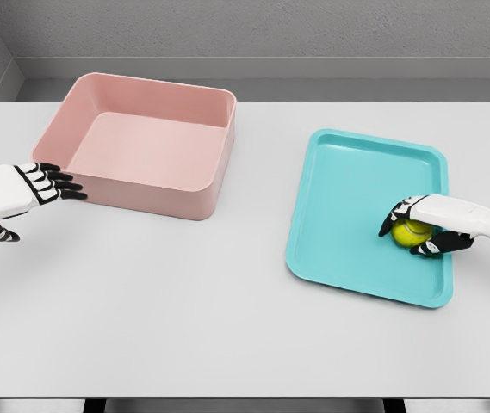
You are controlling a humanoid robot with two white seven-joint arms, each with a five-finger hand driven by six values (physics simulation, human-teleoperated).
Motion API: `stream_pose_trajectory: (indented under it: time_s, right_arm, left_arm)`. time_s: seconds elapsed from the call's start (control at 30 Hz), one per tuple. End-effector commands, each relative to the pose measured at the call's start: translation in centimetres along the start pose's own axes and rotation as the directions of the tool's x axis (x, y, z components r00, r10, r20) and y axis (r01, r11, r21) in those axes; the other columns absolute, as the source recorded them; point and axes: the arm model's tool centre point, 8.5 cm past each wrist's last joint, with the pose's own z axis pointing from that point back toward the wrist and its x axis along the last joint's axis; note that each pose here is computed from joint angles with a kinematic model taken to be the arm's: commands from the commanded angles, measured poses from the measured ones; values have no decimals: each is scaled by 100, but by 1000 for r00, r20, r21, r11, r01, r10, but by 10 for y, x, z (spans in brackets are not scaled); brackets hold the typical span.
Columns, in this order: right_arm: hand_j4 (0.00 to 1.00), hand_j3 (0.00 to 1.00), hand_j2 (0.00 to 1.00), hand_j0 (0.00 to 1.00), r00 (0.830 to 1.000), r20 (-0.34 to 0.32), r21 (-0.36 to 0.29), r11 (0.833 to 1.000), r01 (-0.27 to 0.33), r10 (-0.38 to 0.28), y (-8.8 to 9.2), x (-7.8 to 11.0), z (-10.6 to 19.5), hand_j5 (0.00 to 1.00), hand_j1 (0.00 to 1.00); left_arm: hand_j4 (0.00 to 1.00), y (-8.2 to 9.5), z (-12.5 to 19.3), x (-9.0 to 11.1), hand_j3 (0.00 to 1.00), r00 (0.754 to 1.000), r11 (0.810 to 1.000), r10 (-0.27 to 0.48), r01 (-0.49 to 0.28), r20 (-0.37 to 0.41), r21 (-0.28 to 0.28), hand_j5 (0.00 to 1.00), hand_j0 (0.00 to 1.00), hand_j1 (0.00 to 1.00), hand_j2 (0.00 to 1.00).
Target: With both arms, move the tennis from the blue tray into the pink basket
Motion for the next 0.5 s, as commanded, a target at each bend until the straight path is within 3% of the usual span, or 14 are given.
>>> stream_pose_trajectory:
  time_s: [0.0, 0.47]
  right_arm:
    - [54, 54, 54, 54, 1000, 3, -7, 1000, 3, -3, -2, 1, 0, 54, 54]
    - [49, 49, 49, 49, 999, 39, -22, 999, -27, 28, -13, 14, -3, 49, 49]
  left_arm:
    - [100, 1, 1, 0, 100, 1000, 1000, 4, -4, -2, 3, 100, 100, 100, 100]
    - [100, 1, 0, 0, 100, 1000, 1000, 3, -3, 0, 3, 100, 100, 100, 100]
